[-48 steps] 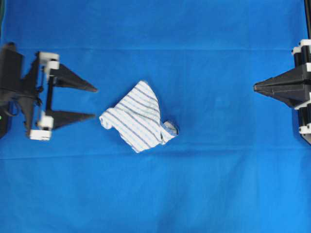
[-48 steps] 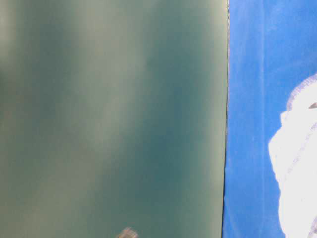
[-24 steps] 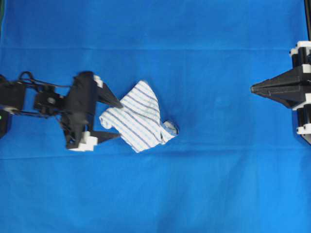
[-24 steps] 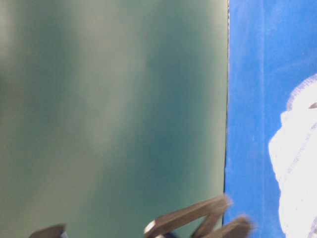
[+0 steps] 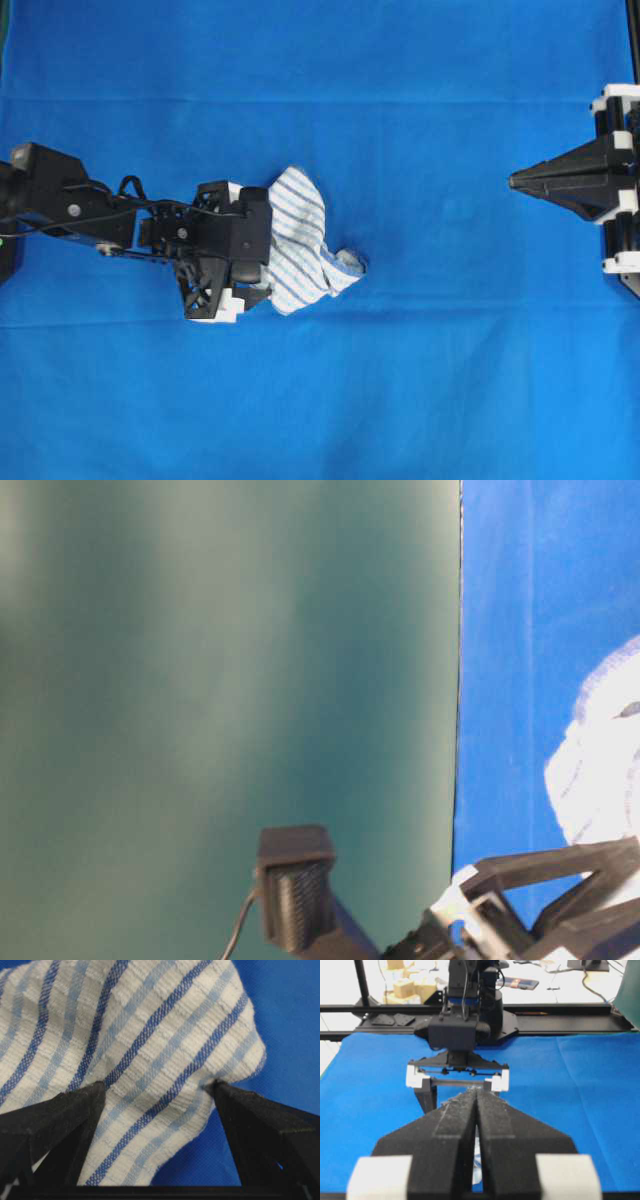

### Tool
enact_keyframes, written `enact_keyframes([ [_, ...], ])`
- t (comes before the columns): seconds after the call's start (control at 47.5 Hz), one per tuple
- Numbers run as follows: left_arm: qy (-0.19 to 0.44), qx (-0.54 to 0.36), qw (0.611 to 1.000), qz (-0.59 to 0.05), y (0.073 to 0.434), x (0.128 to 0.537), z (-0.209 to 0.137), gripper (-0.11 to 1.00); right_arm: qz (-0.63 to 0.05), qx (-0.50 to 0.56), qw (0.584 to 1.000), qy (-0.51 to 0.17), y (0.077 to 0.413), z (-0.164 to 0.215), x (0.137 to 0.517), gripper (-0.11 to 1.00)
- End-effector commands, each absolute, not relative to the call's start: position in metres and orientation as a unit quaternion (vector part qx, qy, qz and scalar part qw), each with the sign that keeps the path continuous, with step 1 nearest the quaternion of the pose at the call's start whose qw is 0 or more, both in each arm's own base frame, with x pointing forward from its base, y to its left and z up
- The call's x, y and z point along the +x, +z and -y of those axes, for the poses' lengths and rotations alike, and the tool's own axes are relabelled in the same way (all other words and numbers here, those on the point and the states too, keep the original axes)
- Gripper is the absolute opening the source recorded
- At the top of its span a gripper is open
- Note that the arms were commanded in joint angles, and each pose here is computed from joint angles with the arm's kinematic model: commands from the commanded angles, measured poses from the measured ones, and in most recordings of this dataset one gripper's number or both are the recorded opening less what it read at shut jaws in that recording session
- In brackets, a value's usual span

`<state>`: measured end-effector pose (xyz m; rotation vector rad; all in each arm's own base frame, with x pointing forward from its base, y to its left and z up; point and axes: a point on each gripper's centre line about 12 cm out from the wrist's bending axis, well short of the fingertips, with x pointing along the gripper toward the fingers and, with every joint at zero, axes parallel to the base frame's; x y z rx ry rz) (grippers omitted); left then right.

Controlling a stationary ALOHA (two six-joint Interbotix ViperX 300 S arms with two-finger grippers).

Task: Hand over the towel.
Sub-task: 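Close the left gripper on the towel and lift it up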

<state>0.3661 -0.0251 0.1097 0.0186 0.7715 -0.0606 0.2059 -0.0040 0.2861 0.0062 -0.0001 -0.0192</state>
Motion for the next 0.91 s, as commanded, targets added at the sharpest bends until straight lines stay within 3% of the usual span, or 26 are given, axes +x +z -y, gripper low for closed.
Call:
enact_keyframes([
  [0.0,-0.03,0.01,0.933,-0.358,0.122,0.376,0.026,0.9,0.009,0.004,1.0,-0.011,0.294,0.004,0.208,0.0],
  [0.063,-0.031,0.011,0.932,-0.36,0.122,0.378,0.026,0.87,0.01,0.003,1.0,-0.01,0.295,0.004,0.208,0.0],
  [0.126,-0.031,0.012,0.929,-0.369,0.121,0.378,0.026,0.77,0.01,0.004,1.0,-0.011,0.295,0.004,0.208,0.0],
  [0.316,-0.032,0.015,0.925,-0.378,0.124,0.376,0.026,0.23,0.012,0.003,1.0,-0.011,0.296,0.004,0.209,0.0],
  [0.4,-0.033,0.016,0.932,-0.362,0.139,0.375,0.026,0.07,0.012,0.003,1.0,-0.011,0.297,0.004,0.209,0.0],
  [0.884,-0.039,0.04,0.988,-0.144,0.292,0.348,0.024,0.06,0.022,0.001,1.0,-0.011,0.302,0.004,0.208,0.0],
])
